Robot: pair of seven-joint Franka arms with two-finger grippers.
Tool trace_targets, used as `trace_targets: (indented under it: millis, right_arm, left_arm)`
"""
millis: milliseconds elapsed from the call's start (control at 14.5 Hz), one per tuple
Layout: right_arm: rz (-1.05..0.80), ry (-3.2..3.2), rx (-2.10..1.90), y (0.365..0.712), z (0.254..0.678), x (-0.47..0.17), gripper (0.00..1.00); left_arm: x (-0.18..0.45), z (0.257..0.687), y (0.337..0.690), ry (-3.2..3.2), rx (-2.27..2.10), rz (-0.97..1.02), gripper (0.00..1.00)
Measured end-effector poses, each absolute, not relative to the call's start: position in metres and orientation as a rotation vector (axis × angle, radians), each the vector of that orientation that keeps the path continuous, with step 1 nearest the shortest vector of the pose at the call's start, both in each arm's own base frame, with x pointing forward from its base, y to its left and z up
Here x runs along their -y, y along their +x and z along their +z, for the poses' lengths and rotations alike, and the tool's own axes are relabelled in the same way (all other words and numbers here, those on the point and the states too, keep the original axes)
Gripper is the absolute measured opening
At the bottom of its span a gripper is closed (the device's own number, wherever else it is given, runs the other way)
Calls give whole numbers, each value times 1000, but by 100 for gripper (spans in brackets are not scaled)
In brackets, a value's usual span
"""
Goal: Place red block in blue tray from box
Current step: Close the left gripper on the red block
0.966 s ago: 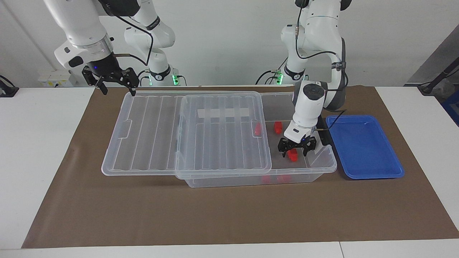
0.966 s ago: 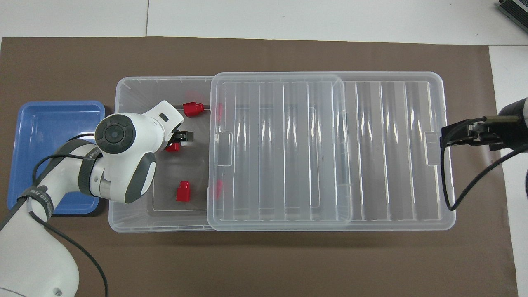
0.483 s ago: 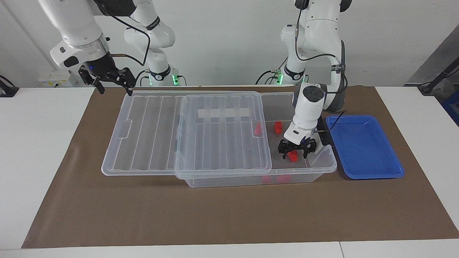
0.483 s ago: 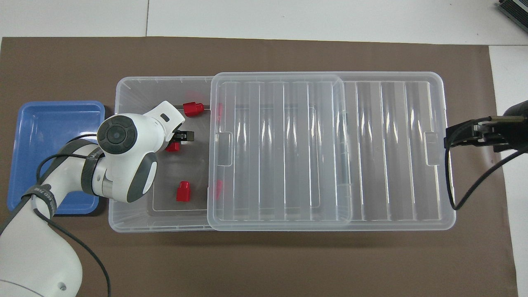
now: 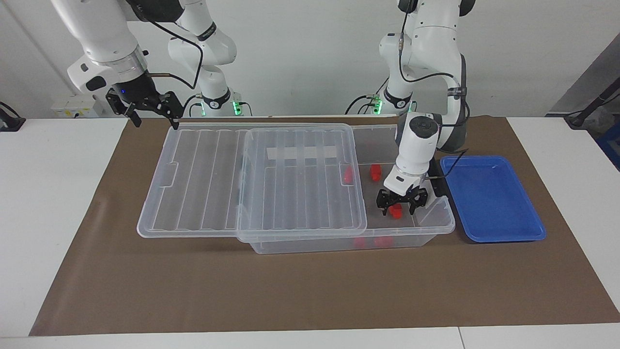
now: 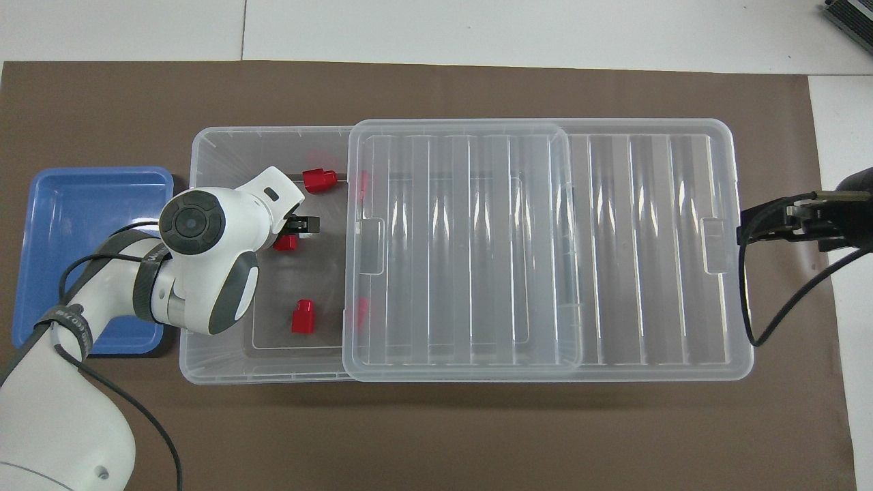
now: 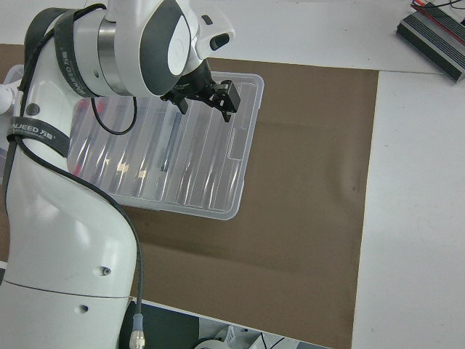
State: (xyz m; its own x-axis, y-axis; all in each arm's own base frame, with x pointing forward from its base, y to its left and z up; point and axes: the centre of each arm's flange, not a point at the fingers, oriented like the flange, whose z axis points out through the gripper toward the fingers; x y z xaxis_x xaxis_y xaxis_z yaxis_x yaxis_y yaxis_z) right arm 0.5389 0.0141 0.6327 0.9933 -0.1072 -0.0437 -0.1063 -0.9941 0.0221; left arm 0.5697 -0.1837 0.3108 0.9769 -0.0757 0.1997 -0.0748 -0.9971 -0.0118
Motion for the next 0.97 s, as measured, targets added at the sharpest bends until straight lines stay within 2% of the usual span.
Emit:
trace_targets:
  millis: [69,207,276,414,483,621,966]
  right_arm:
    - [-70,3117,168,539,633,-14,100]
    - [-70,3117,169,539,633,-13,100]
    - [-70,3117,169,539,633,-13,100]
    - [-70,3117,169,539,633,-13,100]
    - [-70,3117,169,539,633,-13,100]
    - [-70,3117,169,539,633,-13,100]
    - [-70,3117,169,539,633,-13,100]
  left_arm:
    - [184,311,570,-3119,-119,-315,85]
    - [184,311,570,-3119,-120,-315,81]
    - [184,311,570,-3119,-120,-315,74]
    - [184,311,570,-3119,-121,-316,52]
    - [184,311,570,-3119,-121,-316,52]
    - [184,311,570,-3119,-122,-316,34]
    - [184,311,570,-3119,-122,-316,34]
